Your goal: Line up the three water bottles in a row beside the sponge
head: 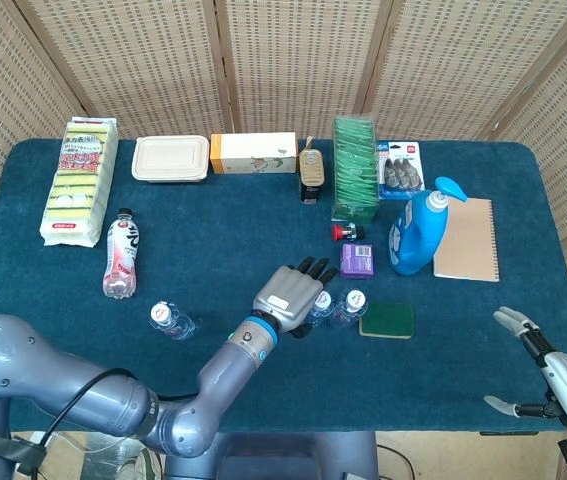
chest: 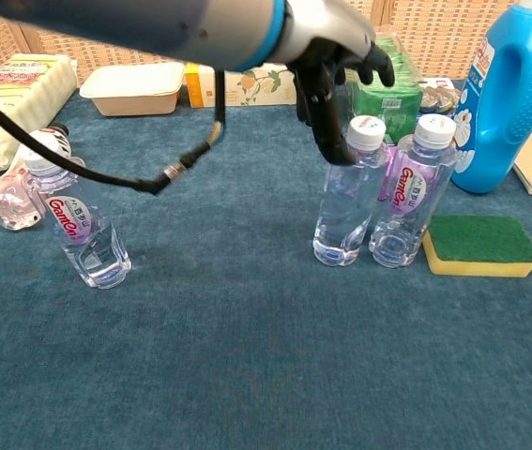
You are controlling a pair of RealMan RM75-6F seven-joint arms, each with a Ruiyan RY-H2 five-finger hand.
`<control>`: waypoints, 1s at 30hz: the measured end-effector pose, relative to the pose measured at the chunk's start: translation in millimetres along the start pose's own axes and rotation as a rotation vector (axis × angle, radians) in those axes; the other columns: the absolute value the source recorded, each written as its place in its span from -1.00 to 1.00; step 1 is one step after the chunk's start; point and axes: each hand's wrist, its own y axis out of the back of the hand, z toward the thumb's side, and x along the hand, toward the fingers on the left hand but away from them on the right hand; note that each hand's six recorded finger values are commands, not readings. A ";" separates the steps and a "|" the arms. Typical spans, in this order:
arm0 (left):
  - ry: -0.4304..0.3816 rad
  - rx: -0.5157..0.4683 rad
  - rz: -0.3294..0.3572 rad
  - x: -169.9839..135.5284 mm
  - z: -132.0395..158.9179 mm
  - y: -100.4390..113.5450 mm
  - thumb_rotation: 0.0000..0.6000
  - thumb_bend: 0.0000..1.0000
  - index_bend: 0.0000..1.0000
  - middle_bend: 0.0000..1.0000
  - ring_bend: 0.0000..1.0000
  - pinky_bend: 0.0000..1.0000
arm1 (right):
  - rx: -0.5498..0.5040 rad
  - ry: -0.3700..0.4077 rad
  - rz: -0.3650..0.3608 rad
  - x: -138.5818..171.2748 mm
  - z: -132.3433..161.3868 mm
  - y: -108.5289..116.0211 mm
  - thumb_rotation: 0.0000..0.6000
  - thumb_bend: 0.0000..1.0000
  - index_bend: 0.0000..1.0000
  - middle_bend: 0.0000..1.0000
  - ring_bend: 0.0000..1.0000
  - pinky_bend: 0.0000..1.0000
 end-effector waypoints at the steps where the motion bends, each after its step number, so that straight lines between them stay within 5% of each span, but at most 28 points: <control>1: -0.002 -0.002 0.006 -5.3 -3.5 5.7 1.00 -0.46 -1.00 -1.00 -1.00 -0.59 | 0.001 0.000 0.002 0.0 0.2 -0.5 1.00 -0.81 -0.86 -0.89 -0.97 -0.70; 16: -0.001 -0.012 0.220 -72.5 -77.6 70.3 1.00 -0.82 -1.00 -1.00 -1.00 -0.77 | 0.023 0.011 0.026 0.0 7.0 -9.2 1.00 -0.81 -0.86 -0.89 -0.97 -0.70; 24: -0.052 -0.036 0.352 -106.7 -125.2 79.7 1.00 -0.86 -1.00 -1.00 -1.00 -0.77 | 0.033 0.016 0.031 -0.1 10.1 -12.3 1.00 -0.81 -0.86 -0.89 -0.97 -0.70; 30: -0.100 -0.151 0.448 -136.8 -177.2 70.6 1.00 -0.89 -1.00 -1.00 -1.00 -0.77 | 0.042 0.022 0.043 0.0 13.1 -16.3 1.00 -0.81 -0.86 -0.89 -0.97 -0.70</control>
